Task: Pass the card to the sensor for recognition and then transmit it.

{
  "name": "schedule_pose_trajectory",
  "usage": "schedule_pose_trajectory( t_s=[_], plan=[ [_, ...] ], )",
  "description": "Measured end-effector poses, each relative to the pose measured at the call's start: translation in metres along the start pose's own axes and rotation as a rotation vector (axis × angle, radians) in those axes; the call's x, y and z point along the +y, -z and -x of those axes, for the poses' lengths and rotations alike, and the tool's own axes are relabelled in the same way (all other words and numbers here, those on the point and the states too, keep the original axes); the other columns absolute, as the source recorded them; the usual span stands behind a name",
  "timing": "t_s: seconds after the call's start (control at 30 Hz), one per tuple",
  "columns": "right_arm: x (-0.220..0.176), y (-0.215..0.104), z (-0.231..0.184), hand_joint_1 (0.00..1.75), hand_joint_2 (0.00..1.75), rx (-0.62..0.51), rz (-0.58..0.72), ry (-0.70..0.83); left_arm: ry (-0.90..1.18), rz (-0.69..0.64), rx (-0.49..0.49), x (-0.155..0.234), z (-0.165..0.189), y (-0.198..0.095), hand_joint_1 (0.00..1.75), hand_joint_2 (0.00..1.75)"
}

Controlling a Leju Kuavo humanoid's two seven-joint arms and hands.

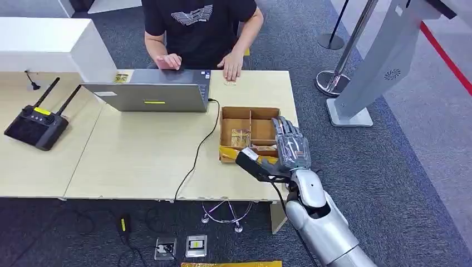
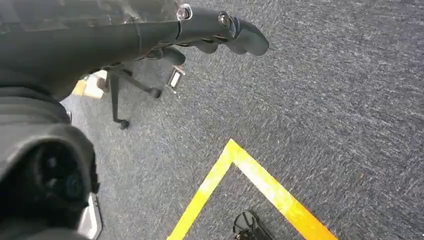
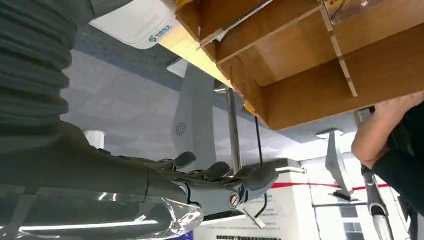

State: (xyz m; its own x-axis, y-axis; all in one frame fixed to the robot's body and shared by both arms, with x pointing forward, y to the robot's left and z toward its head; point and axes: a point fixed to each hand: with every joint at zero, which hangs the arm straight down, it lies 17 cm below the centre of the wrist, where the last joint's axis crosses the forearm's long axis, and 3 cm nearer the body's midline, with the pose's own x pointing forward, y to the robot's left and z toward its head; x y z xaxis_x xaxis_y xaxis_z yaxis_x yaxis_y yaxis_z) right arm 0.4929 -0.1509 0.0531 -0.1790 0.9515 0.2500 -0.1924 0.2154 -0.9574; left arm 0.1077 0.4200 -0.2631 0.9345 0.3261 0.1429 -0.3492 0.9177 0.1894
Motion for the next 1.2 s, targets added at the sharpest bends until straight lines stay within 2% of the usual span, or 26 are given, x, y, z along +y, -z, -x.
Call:
schedule_pose_trajectory(
  t_s=[0.5,1.2],
  plan=[
    [0.009,0.009,-0.016,0.0,1.75,-0.03,-0.016,0.03,0.017,-0.002,-0.036,0.003,-0.006,0.0,0.0,0.0],
    [0.018,0.016,-0.031,0.0,1.75,-0.041,-0.035,0.047,0.024,-0.022,-0.03,0.011,-0.006,0.001,0.0,0.0]
  ],
)
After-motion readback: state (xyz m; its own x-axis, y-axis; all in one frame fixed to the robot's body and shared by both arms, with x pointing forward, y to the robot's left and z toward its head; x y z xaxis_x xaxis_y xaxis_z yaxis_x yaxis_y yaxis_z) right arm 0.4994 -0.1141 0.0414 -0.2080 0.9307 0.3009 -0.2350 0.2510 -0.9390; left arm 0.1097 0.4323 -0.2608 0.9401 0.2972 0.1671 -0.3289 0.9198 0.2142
